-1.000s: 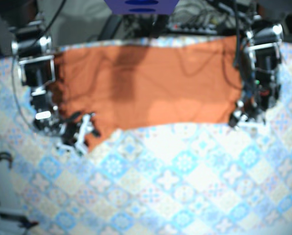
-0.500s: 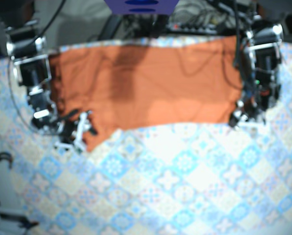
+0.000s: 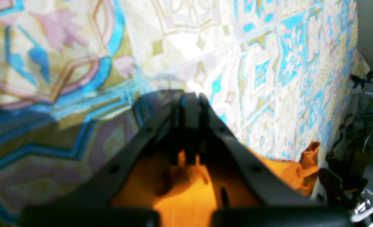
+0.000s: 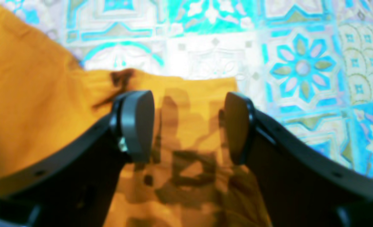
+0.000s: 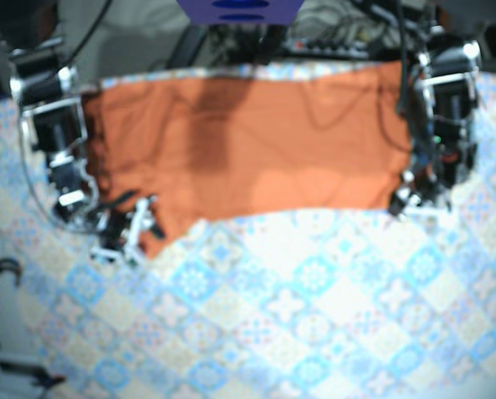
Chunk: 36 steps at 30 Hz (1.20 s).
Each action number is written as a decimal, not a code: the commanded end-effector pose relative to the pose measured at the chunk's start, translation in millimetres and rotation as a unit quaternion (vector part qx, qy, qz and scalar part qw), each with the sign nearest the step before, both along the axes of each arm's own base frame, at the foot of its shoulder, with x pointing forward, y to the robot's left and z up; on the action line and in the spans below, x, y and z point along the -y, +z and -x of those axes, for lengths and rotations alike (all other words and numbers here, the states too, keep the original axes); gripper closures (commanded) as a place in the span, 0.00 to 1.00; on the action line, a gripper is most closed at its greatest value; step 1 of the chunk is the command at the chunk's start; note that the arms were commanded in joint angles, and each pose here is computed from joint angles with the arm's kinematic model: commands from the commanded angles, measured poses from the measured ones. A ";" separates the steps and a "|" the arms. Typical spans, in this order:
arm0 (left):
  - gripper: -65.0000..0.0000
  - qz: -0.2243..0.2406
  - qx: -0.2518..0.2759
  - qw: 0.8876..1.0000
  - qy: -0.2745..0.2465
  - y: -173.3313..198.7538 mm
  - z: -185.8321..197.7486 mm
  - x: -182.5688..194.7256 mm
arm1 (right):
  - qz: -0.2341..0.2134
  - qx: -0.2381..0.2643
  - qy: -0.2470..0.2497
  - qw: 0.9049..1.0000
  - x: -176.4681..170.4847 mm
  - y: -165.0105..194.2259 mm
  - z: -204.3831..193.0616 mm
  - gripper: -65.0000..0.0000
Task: Fold the T-shirt properly
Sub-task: 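Close both grippers on the shirt's side edges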
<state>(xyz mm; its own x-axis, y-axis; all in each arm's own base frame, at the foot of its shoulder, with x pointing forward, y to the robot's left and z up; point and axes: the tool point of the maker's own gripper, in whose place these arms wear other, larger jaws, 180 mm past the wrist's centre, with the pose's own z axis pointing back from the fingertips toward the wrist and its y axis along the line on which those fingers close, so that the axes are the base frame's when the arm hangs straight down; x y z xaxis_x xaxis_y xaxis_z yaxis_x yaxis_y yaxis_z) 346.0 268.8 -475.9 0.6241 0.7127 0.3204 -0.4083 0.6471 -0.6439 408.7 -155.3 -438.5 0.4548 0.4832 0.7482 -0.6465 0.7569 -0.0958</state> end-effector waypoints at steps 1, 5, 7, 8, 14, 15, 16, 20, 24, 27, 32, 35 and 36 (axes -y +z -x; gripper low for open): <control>1.00 -0.009 -0.015 1.000 -0.011 -1.6 3.1 -2.0 | -0.009 0.027 -0.012 1.000 9.7 18.9 -18.7 0.47; 1.00 -0.009 -0.015 1.000 -0.011 -1.6 3.1 -2.0 | -0.024 0.022 -0.037 0.999 24.4 12.0 -22.8 0.47; 1.00 -0.009 -0.015 1.000 -0.011 -1.6 3.1 -2.0 | -0.024 0.017 -0.049 0.998 34.7 9.3 -23.4 0.47; 1.00 -0.009 -0.015 1.000 -0.011 -1.6 3.1 -2.0 | -0.023 0.016 -0.052 0.998 38.9 7.8 -22.8 0.47; 1.00 -0.009 -0.015 1.000 -0.012 -1.7 3.2 -1.8 | -0.023 0.013 -0.059 0.998 45.7 5.6 -21.0 0.47; 1.00 -0.009 -0.015 1.000 -0.012 -1.7 3.2 -1.8 | -0.022 0.013 -0.060 0.998 46.8 5.9 -21.1 0.47; 1.00 -0.009 -0.015 1.000 -0.012 -1.7 3.2 -1.8 | -0.018 0.014 -0.062 0.998 52.2 6.6 -20.7 0.47; 1.00 -0.009 -0.016 1.000 -0.013 -1.8 3.3 -1.5 | -0.013 0.014 -0.065 0.998 59.4 7.5 -20.1 0.47; 1.00 -0.009 -0.016 1.000 -0.013 -1.8 3.3 -1.5 | -0.013 0.018 -0.068 0.997 61.2 8.4 -21.1 0.47; 1.00 -0.009 -0.016 1.000 -0.013 -1.8 3.3 -1.5 | 0.001 0.043 -0.093 0.995 71.0 12.4 -29.3 0.47; 1.00 -0.009 -0.016 1.000 -0.013 -1.8 3.3 -1.5 | 0.009 0.025 -0.102 0.994 77.3 1.4 -22.2 0.47; 1.00 -0.009 -0.016 1.000 -0.013 -1.9 3.5 -1.3 | -0.003 -0.013 -0.108 0.994 83.7 -10.2 -13.7 0.47; 1.00 -0.009 -0.016 1.000 -0.013 -1.9 3.5 -1.3 | -0.003 -0.022 -0.110 0.994 86.0 -13.3 -11.3 0.47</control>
